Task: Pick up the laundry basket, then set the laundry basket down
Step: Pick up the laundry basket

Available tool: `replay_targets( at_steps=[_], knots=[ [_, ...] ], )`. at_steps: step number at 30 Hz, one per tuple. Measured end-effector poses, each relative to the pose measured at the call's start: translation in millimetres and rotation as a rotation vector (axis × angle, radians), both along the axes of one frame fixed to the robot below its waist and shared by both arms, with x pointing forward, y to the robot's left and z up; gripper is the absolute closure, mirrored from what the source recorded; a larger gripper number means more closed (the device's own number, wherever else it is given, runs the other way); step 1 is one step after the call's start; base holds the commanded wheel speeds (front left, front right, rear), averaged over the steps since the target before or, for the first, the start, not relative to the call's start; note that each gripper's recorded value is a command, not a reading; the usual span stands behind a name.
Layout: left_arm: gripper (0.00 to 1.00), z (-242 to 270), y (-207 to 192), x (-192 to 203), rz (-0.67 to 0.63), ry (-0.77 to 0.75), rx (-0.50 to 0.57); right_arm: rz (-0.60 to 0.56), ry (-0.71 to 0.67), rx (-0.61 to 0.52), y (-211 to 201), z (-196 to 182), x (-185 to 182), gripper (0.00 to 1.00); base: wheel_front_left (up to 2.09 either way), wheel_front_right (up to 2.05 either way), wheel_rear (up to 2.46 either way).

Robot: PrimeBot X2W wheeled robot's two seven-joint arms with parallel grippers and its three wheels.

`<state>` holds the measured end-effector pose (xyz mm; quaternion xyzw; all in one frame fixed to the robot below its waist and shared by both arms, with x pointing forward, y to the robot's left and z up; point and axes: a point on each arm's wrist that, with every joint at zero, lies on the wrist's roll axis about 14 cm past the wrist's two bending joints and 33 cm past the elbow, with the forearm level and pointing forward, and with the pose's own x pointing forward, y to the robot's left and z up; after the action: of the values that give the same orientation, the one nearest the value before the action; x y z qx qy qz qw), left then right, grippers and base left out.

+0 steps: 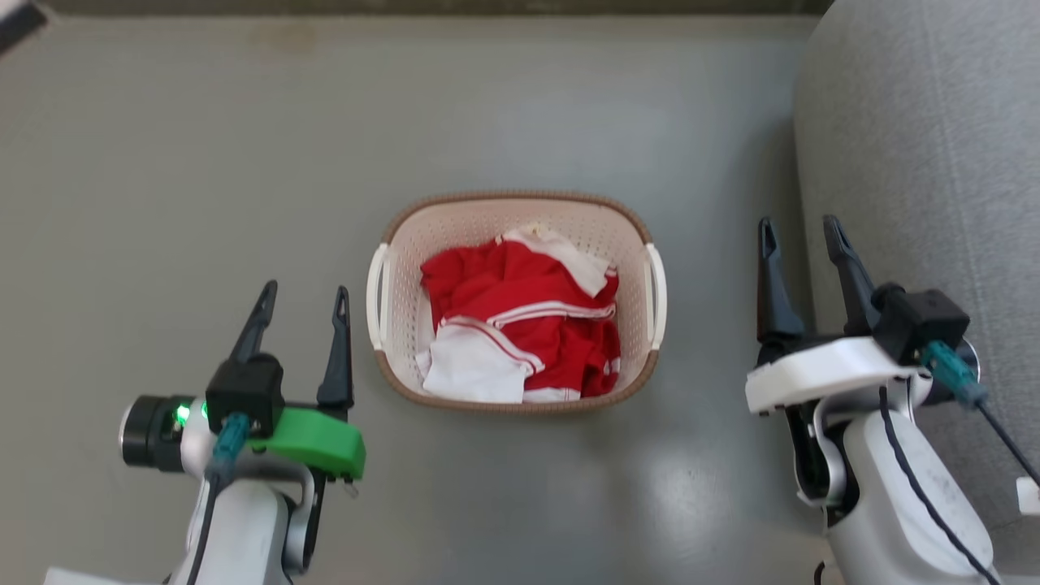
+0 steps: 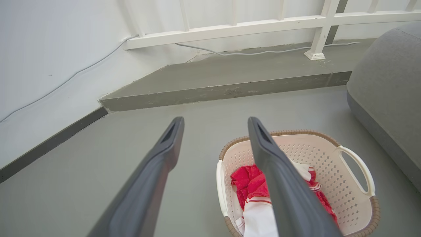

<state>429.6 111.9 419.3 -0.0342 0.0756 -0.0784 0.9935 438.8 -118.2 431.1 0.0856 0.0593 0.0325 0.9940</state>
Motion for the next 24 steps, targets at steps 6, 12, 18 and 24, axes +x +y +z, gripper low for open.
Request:
replay_targets(
  at_steps=[6, 12, 18, 24],
  knots=[
    [0.00, -36.5, 1.1, 18.0, -0.008, 0.086, 0.018, 0.002, 0.077, -0.002, 0.8, -34.9, 20.4, 0.00, 0.00, 0.00, 0.00],
    [0.00, -70.8, 1.5, 35.4, -0.014, 0.164, 0.026, 0.008, 0.153, -0.007, 2.7, -71.2, 38.1, 0.00, 0.00, 0.00, 0.00],
    [0.00, -106.8, -0.7, 49.4, -0.027, 0.248, 0.042, 0.021, 0.241, -0.026, 4.5, -112.8, 48.1, 0.00, 0.00, 0.00, 0.00],
    [0.00, -142.3, -7.1, 58.5, -0.052, 0.328, 0.039, 0.035, 0.279, -0.029, 9.3, -141.7, 65.4, 0.00, 0.00, 0.00, 0.00]
  ],
)
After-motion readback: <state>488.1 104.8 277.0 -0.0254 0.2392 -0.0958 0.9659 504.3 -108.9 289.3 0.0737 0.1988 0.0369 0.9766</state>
